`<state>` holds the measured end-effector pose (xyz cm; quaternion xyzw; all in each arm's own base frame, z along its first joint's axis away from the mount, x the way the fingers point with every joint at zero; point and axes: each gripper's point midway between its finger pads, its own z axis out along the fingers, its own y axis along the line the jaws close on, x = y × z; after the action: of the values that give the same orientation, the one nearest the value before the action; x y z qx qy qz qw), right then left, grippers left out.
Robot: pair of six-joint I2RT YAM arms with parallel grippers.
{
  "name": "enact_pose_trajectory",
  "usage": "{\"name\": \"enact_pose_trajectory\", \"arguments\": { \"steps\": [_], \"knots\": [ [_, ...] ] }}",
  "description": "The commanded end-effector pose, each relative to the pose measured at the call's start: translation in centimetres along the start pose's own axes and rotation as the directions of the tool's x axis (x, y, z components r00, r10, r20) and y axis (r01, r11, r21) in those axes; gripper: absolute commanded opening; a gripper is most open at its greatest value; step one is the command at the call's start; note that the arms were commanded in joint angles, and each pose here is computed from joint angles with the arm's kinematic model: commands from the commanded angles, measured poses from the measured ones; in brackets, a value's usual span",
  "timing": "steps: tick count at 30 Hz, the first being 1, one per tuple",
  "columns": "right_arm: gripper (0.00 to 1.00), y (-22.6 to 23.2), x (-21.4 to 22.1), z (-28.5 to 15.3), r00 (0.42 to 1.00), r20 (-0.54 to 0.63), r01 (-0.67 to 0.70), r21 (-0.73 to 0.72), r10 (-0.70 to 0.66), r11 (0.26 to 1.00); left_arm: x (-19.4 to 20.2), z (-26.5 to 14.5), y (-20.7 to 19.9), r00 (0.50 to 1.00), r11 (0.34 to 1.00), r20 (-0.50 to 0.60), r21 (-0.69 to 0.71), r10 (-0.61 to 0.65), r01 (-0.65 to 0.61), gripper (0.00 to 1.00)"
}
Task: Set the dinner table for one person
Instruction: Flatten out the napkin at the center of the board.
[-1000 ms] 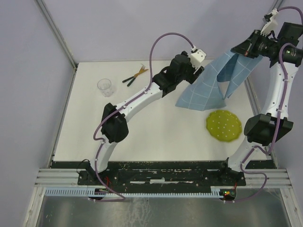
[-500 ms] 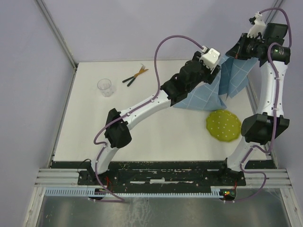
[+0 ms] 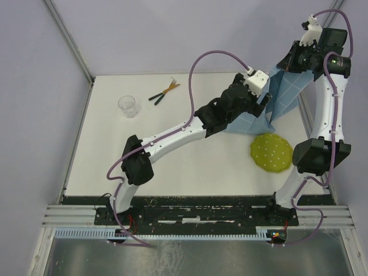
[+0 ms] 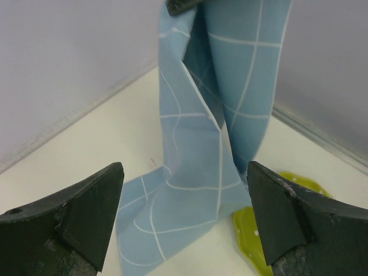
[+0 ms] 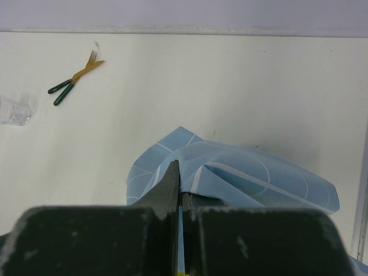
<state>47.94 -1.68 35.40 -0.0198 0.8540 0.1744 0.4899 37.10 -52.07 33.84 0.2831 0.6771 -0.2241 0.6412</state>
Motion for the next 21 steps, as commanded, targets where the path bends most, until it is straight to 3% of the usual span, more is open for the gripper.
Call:
{"name": "enact_pose_trajectory", "arguments": {
  "steps": [1, 9, 21],
  "knots": [
    [0.02, 0.7, -1.9, -1.4, 0.996, 0.066, 0.066, 0.013, -0.067, 0.998, 1.2, -1.5, -2.3, 0.997, 0.996, -0.056, 0.085, 0.044, -0.040, 0.94],
    [0.02, 0.7, -1.8, -1.5, 0.996, 0.060, 0.070, 0.015, -0.070, 0.997, 4.0, 0.1, -4.0, 0.993, 0.994, -0.085, 0.080, 0.086, -0.079, 0.94],
    [0.02, 0.8, -1.6, -1.7, 0.996, 0.054, 0.069, 0.012, -0.070, 0.998, 5.3, 2.9, -4.7, 0.991, 0.992, -0.038, 0.016, 0.129, -0.128, 0.98]
  ]
}}
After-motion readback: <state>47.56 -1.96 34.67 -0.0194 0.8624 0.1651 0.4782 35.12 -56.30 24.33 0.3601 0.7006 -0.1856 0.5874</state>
